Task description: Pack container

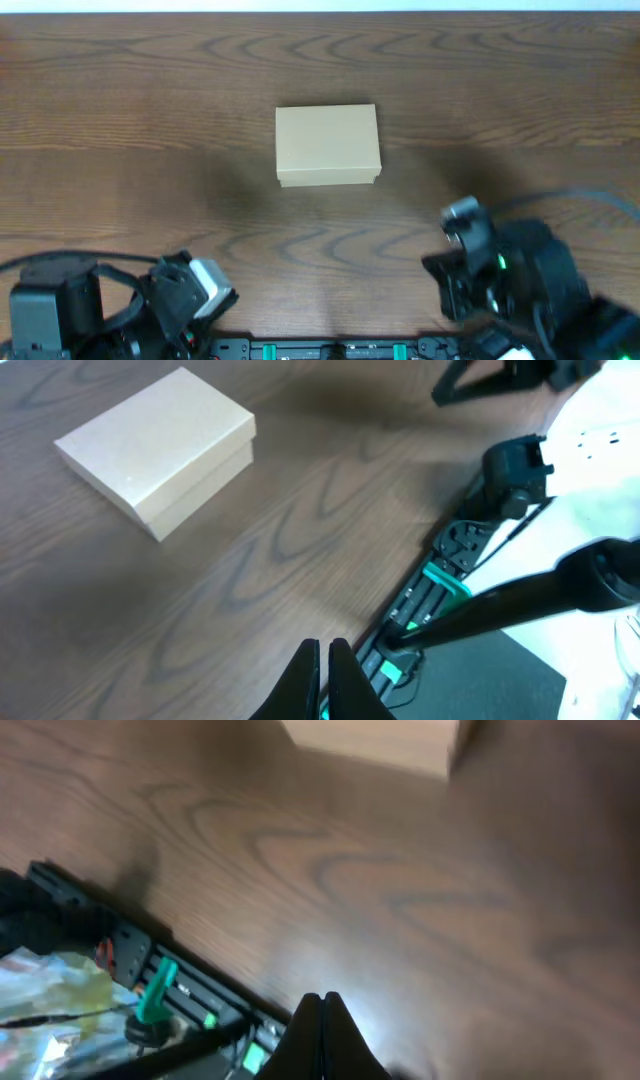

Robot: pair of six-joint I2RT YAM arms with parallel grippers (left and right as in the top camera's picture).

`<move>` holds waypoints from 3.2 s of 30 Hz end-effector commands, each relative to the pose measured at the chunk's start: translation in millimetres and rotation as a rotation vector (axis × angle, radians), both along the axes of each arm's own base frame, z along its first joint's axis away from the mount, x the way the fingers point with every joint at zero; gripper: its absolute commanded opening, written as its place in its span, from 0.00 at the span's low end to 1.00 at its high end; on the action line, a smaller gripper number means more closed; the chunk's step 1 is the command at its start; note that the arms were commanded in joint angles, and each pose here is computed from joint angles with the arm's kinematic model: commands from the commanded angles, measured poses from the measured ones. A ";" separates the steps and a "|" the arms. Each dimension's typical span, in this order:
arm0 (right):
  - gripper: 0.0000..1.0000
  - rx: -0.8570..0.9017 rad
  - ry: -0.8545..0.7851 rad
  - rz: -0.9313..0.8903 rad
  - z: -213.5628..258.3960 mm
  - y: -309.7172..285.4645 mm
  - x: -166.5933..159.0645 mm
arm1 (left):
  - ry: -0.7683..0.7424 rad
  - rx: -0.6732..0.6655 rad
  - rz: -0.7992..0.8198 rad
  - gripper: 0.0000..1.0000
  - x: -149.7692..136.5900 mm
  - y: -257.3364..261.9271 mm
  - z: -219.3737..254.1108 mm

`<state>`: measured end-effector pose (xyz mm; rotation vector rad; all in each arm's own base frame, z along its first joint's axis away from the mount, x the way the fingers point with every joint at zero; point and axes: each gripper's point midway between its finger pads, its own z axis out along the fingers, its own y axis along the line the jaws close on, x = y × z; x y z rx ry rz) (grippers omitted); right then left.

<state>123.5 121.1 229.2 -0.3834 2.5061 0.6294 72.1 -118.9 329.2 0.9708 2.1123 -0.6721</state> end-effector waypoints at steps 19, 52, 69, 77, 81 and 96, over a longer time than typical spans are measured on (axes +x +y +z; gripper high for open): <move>0.99 0.261 0.201 -0.274 -36.0 -7.2 -30.3 | 0.051 0.273 0.160 0.95 3.0 45.0 -37.2; 0.99 0.261 0.201 -0.275 -36.0 -7.2 -30.3 | -0.234 -0.067 1.039 0.95 103.7 122.8 -103.1; 0.99 0.261 0.201 -0.275 -36.0 -7.2 -30.3 | -0.238 -0.150 1.108 0.95 140.8 129.7 -206.9; 0.99 0.261 0.201 -0.275 -36.1 -7.2 -30.4 | -0.258 -0.145 1.102 0.95 148.2 129.5 -218.2; 0.99 0.261 0.201 -0.275 -36.1 -7.2 -30.4 | -0.258 -0.145 1.101 0.95 148.2 129.2 -218.1; 0.99 0.261 0.201 -0.275 -36.0 -7.2 -30.3 | -0.258 -0.145 1.101 0.95 148.2 129.2 -218.2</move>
